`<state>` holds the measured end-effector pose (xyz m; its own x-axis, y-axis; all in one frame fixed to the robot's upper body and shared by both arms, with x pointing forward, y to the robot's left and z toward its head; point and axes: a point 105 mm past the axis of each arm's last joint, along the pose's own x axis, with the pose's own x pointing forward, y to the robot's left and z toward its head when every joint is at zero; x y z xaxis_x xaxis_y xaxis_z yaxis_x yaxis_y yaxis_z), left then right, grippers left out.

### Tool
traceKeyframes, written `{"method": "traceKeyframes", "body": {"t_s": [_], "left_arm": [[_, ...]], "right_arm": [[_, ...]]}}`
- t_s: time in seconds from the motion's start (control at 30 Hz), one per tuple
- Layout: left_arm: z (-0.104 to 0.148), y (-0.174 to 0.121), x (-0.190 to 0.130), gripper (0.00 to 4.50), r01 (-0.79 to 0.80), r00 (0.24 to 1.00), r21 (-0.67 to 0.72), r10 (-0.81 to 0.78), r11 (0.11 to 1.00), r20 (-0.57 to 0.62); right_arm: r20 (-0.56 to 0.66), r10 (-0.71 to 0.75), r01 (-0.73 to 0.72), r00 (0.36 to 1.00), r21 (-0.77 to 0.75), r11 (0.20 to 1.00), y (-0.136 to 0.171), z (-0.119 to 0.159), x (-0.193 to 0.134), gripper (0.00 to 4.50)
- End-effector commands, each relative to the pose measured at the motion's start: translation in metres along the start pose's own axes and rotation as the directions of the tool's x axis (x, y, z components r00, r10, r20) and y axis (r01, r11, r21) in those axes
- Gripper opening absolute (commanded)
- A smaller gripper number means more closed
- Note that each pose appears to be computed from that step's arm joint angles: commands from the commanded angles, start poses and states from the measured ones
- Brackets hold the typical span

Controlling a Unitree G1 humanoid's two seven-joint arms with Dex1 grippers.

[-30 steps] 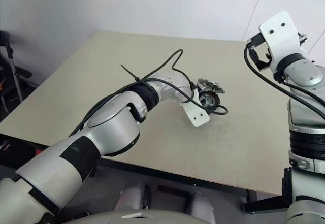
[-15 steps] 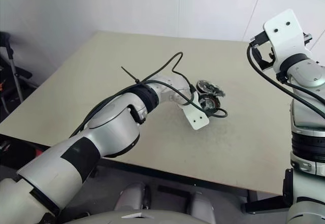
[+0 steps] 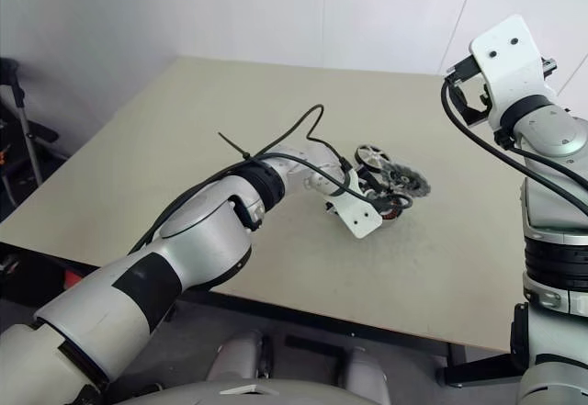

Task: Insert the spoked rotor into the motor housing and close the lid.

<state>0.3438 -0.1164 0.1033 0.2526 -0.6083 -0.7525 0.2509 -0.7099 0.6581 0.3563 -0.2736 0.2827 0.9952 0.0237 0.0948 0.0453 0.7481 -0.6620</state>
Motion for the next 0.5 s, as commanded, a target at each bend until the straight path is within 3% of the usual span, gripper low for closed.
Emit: {"method": "traceKeyframes", "body": {"t_s": [0.03, 0.23, 0.37, 0.5], "left_arm": [[0.048, 0.024, 0.013, 3.95, -0.070, 0.989, 0.014, 0.067, 0.997, 0.132], [0.039, 0.034, -0.008, 3.95, -0.095, 0.977, -0.032, 0.099, 0.995, 0.190], [0.022, 0.044, -0.036, 3.95, -0.121, 0.946, -0.220, 0.179, 0.968, 0.271], [0.000, 0.031, -0.062, 3.95, -0.072, 0.913, -0.370, 0.210, 0.926, 0.348]], "right_arm": [[0.062, -0.024, 0.025, 0.998, -0.017, 1.000, -0.006, 0.016, 0.001, 4.50], [0.091, -0.001, 0.001, 0.996, 0.000, 1.000, -0.001, 0.019, 0.008, 4.50], [0.175, 0.024, -0.044, 0.984, 0.108, 0.993, 0.006, 0.034, 0.012, 4.50], [0.235, 0.069, -0.109, 0.969, 0.161, 0.981, 0.017, 0.045, 0.012, 4.50]]}}
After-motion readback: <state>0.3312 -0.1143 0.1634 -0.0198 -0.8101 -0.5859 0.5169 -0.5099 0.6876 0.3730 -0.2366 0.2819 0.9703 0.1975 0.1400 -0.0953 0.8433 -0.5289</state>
